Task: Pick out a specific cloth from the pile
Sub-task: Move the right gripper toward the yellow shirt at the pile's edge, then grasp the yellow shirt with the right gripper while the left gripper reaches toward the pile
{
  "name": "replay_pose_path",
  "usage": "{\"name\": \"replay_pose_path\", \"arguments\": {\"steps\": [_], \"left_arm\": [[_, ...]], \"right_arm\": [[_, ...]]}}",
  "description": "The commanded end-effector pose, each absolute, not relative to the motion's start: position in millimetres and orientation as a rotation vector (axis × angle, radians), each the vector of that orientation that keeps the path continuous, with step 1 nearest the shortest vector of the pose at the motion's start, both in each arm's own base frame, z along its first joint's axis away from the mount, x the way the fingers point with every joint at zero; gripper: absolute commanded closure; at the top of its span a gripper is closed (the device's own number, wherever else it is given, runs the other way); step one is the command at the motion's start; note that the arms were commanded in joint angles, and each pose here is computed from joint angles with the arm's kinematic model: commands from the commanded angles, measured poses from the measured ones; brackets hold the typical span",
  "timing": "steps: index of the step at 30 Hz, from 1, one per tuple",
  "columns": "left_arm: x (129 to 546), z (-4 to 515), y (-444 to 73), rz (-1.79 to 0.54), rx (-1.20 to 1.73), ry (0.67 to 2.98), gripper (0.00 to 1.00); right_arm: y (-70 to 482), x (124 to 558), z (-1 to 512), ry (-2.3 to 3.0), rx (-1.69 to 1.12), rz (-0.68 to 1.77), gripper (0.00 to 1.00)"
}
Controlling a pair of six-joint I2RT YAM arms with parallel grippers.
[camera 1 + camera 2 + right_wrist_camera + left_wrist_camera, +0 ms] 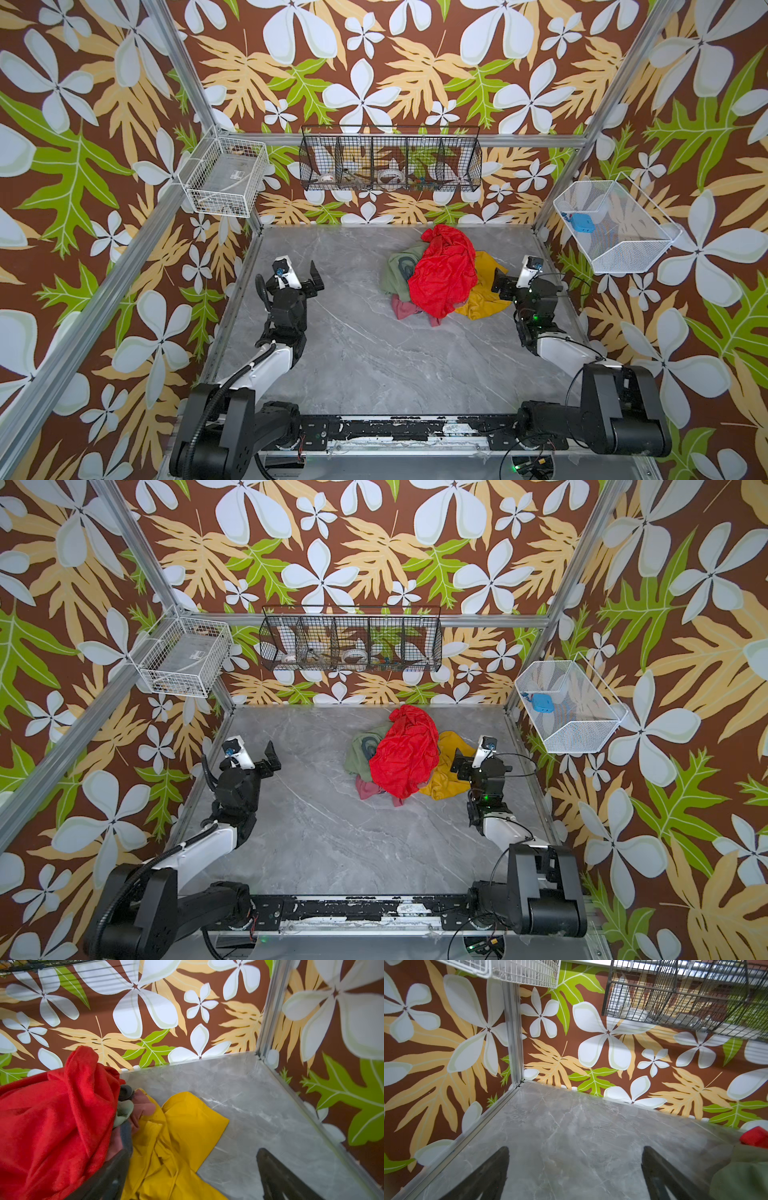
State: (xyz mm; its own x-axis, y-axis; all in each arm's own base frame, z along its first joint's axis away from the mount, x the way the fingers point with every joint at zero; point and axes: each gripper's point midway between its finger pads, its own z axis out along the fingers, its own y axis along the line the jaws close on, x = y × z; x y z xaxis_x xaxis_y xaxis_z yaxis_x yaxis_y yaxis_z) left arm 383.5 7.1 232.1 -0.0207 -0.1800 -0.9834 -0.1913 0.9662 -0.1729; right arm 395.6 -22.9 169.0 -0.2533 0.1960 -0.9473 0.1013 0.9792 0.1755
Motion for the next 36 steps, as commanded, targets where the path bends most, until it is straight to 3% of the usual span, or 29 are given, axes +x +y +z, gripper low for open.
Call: {"name": "replay_pose_path", "arguments": {"steps": [1,5,15,28,33,36], "left_arm": [[383,212,-13,-0.122,-0.265,1.755,0.0],[383,222,-30,-0.251,-0.257,1.744,0.01],[378,196,-29,-0.25,-0.289,1.8,0.01],[370,186,-25,-0.218,-0.289,1.824,0.0],[367,187,-24,-0.218,-0.295,1.818,0.0],[366,187,-24,-0.215,-0.293,1.822,0.0]], "right_arm": [[-13,383,144,1.944,0.393,0.285,0.06],[-8,384,133,1.976,0.55,0.504,0.13],[17,392,76,2.168,0.726,0.746,0.27],[42,396,32,2.366,0.8,0.696,0.28],[46,402,18,2.394,0.811,0.723,0.48],[43,403,24,2.374,0.815,0.708,0.75]]}}
